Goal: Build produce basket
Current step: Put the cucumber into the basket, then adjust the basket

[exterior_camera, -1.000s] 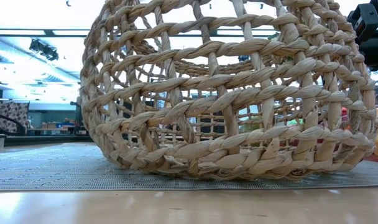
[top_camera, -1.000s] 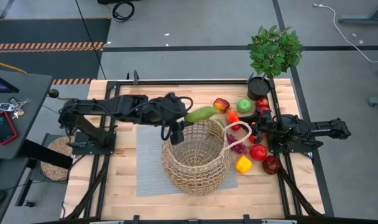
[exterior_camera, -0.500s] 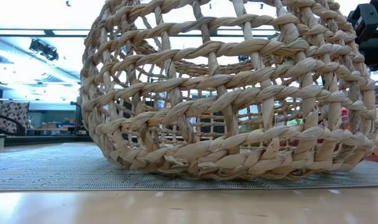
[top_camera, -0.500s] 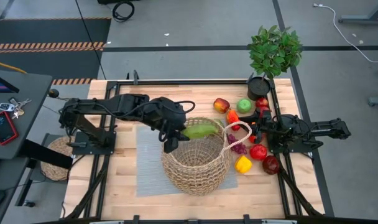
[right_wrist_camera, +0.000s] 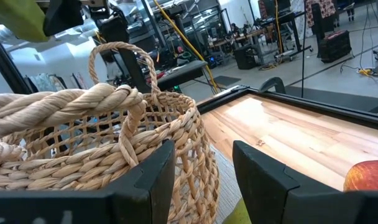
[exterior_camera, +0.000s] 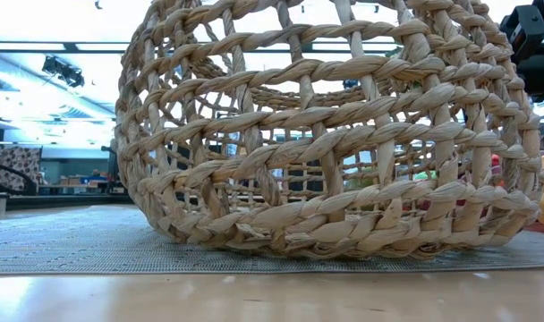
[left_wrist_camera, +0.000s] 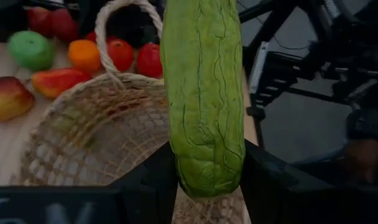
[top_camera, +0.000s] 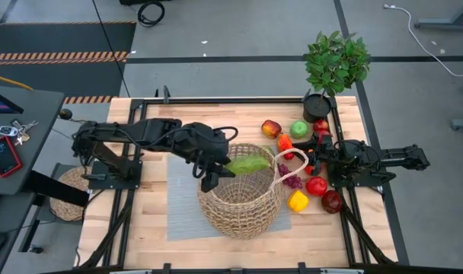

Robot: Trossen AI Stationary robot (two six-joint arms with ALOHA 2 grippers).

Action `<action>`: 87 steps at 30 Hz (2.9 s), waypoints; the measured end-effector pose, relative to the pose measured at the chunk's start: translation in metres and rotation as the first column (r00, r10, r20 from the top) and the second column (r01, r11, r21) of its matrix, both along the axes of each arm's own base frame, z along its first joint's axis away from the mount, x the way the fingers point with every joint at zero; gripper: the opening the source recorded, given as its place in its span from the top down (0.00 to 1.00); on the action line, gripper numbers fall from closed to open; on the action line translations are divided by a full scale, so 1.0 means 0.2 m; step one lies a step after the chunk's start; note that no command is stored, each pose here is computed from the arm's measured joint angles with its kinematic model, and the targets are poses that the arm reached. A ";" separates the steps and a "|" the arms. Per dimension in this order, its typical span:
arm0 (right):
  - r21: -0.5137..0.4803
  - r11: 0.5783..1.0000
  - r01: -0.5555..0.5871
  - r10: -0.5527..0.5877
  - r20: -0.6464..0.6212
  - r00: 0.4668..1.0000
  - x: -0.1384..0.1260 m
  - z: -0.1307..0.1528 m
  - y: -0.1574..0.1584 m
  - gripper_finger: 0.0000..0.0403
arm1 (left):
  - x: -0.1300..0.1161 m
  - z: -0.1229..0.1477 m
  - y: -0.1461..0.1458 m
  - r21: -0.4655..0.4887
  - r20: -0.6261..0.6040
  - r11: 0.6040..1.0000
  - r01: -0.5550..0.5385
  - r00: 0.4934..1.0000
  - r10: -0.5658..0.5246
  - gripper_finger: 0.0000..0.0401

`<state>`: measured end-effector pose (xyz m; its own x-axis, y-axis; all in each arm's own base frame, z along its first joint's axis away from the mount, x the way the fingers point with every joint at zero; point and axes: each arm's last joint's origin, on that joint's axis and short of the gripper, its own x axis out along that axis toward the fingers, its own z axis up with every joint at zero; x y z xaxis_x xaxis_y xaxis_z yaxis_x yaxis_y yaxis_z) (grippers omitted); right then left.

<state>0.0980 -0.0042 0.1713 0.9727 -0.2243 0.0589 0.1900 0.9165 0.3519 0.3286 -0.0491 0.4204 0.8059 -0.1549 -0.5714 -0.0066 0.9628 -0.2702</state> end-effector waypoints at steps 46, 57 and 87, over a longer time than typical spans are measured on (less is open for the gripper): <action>0.001 1.000 0.001 -0.001 0.026 1.000 0.00 0.01 0.00 0.58 | 0.41 -0.77 -0.20 0.667 -0.644 0.317 0.674 0.736 -0.209 0.61; 0.001 1.000 0.001 -0.001 0.038 0.999 0.00 0.02 0.00 0.58 | 0.40 -0.78 -0.16 0.640 -0.669 0.347 0.685 0.719 -0.186 0.61; 0.002 1.000 0.001 -0.001 0.048 0.999 0.00 0.02 0.00 0.58 | 0.24 -0.05 -0.12 0.945 -0.190 0.315 0.092 0.936 0.297 0.49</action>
<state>0.0984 -0.0042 0.1761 0.9687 -0.2252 0.1049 0.1737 0.9158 0.3622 0.3768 -0.0734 0.4098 0.5451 0.7059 -0.4524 -0.0095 0.5447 0.8386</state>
